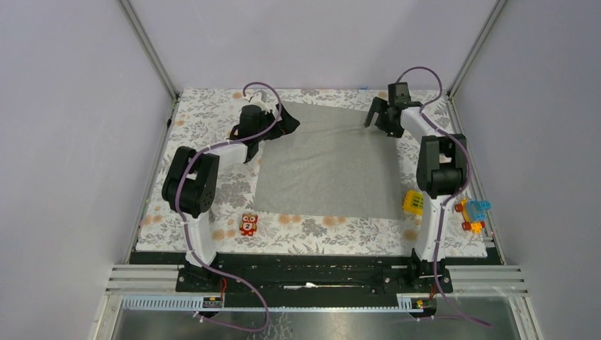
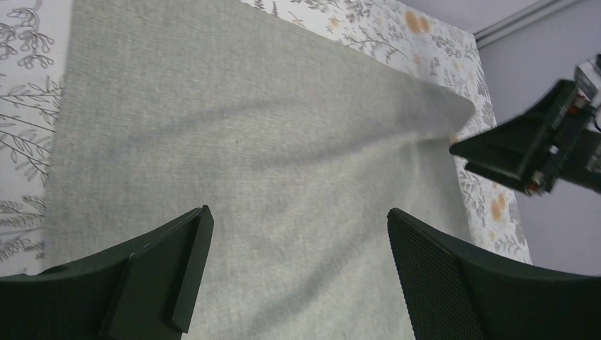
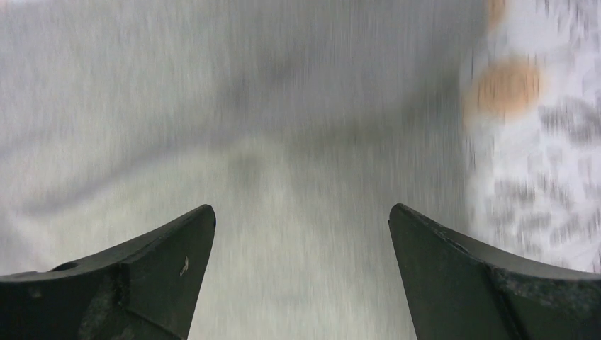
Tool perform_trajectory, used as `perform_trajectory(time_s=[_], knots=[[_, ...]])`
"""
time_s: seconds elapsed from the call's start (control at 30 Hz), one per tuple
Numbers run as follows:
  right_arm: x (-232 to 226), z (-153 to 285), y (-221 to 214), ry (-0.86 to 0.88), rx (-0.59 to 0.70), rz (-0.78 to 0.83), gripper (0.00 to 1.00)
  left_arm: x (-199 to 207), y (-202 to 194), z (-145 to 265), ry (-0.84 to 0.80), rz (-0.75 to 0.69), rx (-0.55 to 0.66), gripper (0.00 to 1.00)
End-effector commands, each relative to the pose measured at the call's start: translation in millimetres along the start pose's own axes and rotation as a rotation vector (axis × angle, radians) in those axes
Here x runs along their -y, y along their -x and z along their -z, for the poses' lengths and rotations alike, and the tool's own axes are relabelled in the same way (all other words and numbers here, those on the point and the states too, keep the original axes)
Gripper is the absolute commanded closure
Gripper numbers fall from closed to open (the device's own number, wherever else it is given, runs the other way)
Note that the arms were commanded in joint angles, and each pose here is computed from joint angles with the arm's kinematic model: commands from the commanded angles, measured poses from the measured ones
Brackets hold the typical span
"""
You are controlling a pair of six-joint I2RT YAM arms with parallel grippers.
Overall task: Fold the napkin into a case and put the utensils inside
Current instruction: Flatten out the crumpled napkin at the center of the board.
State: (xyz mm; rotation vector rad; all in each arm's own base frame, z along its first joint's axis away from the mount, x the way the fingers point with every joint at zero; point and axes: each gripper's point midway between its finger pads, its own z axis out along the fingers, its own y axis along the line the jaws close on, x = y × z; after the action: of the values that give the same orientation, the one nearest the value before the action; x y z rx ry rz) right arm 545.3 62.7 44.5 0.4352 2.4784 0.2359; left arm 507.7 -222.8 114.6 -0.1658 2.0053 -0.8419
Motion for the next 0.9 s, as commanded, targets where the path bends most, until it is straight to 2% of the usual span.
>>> perform_trajectory(time_s=[0.0,0.17,0.3,0.57,0.73,0.87], knots=[[2,79,-19,-0.009,0.021,0.004,0.0,26,19,22,-0.005,-0.017,0.059,0.01],[30,102,-80,-0.03,-0.02,-0.019,0.0,39,-1,40,0.003,0.017,-0.027,0.01],[41,98,-84,-0.054,-0.019,-0.042,0.0,27,-6,44,0.056,0.071,-0.027,0.01],[2,72,-9,0.045,0.104,-0.083,0.0,47,43,-5,-0.135,0.21,0.074,0.01],[-6,43,34,0.015,0.157,-0.084,0.01,34,63,-40,-0.188,0.275,0.118,0.01],[-19,21,66,0.026,0.193,-0.078,0.01,13,64,-65,-0.184,0.313,0.145,0.01]])
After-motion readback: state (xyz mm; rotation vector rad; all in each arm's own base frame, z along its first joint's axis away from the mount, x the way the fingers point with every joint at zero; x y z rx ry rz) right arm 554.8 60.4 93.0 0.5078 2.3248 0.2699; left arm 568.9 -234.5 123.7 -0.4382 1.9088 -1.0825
